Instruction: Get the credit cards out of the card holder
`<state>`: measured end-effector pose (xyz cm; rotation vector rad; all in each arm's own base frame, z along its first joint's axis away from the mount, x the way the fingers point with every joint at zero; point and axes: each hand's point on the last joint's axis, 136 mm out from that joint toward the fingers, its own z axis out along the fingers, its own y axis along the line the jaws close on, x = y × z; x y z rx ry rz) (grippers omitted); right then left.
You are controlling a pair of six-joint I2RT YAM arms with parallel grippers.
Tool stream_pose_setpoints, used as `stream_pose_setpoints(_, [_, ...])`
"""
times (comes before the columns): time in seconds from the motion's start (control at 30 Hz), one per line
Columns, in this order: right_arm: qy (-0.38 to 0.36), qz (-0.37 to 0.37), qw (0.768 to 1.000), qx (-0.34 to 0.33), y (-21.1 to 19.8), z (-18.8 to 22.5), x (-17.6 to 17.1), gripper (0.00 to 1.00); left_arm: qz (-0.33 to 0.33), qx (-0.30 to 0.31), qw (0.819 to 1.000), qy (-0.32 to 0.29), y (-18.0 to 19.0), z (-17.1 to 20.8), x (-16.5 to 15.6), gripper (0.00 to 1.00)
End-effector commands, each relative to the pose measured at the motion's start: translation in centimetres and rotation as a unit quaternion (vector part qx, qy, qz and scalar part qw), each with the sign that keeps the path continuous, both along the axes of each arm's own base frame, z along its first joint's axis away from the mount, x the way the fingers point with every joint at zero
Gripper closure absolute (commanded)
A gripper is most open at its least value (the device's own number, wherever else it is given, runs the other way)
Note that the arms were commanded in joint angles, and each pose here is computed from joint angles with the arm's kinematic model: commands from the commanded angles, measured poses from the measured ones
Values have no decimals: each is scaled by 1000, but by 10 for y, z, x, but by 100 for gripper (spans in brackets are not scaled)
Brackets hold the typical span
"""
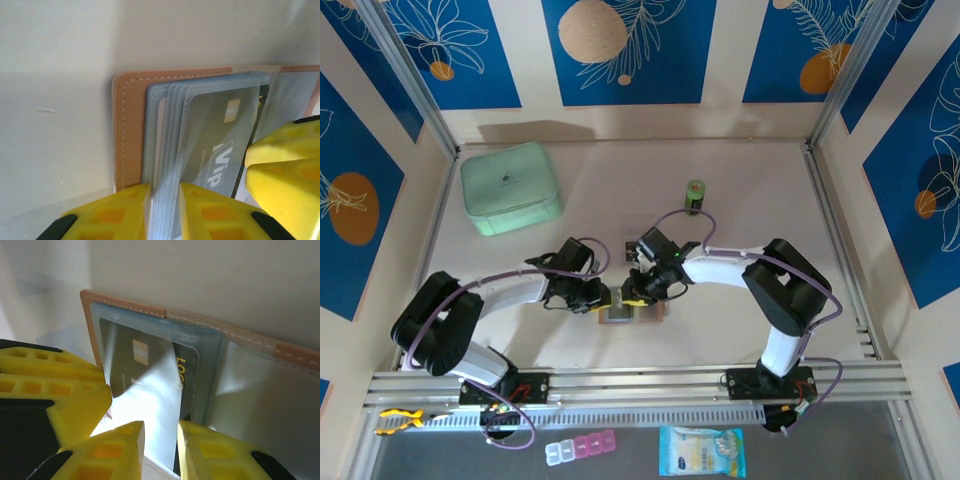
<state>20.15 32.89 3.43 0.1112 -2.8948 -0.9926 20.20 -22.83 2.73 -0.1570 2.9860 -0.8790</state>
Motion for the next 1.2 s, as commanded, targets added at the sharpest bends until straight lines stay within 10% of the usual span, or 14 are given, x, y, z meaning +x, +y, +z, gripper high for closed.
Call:
stream_pose_setpoints(0.0, [6,3,1000,-10,1,-4,-2,75,-3,18,1000,15,6,-5,-4,76])
stream_pose_setpoints(0.77, [-32,2,999,-30,-12,25,1,76,8,5,1000,-18,2,20,7,77])
stream_pose_setpoints(1.17, [-23,-3,1000,-6,-7,23,4,76,-10,-30,999,-21,-23,25,13,98])
